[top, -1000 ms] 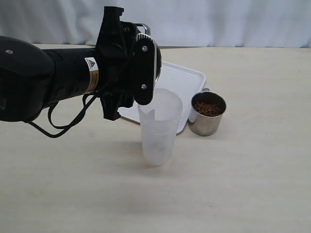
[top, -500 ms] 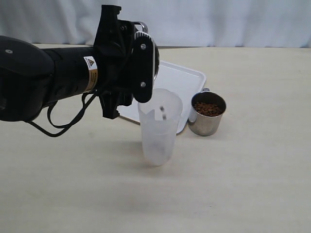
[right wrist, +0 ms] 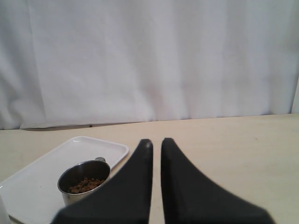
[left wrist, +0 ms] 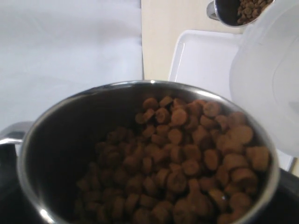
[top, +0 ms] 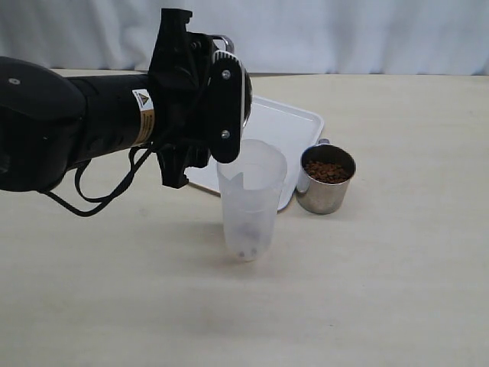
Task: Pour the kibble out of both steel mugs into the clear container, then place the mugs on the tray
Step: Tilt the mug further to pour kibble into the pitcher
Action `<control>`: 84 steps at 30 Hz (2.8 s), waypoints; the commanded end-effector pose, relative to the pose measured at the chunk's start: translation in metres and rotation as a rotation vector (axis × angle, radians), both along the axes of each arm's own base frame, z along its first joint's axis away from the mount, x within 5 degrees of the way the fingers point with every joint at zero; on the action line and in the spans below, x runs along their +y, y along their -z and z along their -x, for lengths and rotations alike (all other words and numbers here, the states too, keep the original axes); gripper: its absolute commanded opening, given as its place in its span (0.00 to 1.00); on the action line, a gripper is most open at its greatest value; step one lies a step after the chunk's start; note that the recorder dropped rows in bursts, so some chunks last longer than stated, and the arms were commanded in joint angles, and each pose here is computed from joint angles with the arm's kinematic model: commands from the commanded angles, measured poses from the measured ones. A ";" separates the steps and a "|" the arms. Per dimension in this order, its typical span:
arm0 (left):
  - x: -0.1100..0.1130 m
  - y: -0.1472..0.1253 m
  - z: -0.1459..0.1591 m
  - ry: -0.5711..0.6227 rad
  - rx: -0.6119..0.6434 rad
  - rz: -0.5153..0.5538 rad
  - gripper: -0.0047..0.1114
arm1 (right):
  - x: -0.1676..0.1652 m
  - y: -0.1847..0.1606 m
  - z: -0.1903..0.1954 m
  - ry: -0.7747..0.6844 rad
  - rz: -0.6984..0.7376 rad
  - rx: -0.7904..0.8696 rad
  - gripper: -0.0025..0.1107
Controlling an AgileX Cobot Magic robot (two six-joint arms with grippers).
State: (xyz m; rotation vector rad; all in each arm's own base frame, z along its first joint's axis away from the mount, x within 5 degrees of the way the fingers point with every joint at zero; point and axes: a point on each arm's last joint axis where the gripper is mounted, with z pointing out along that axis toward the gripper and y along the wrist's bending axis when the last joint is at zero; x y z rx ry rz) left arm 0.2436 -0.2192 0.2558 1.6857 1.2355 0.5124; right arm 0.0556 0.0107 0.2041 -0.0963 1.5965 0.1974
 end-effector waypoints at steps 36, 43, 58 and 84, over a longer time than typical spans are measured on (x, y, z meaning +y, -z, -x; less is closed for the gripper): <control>-0.008 0.004 -0.011 0.049 -0.079 -0.137 0.04 | 0.000 0.000 0.000 0.006 -0.003 -0.011 0.07; -0.008 0.004 -0.011 0.066 -0.093 -0.162 0.04 | 0.000 0.000 0.000 0.006 -0.003 -0.011 0.07; -0.009 0.004 -0.010 0.088 -0.111 -0.196 0.04 | 0.000 0.000 0.000 0.006 -0.003 -0.011 0.07; -0.009 0.004 -0.010 0.129 -0.146 -0.260 0.04 | 0.000 0.000 0.000 0.006 -0.003 -0.011 0.07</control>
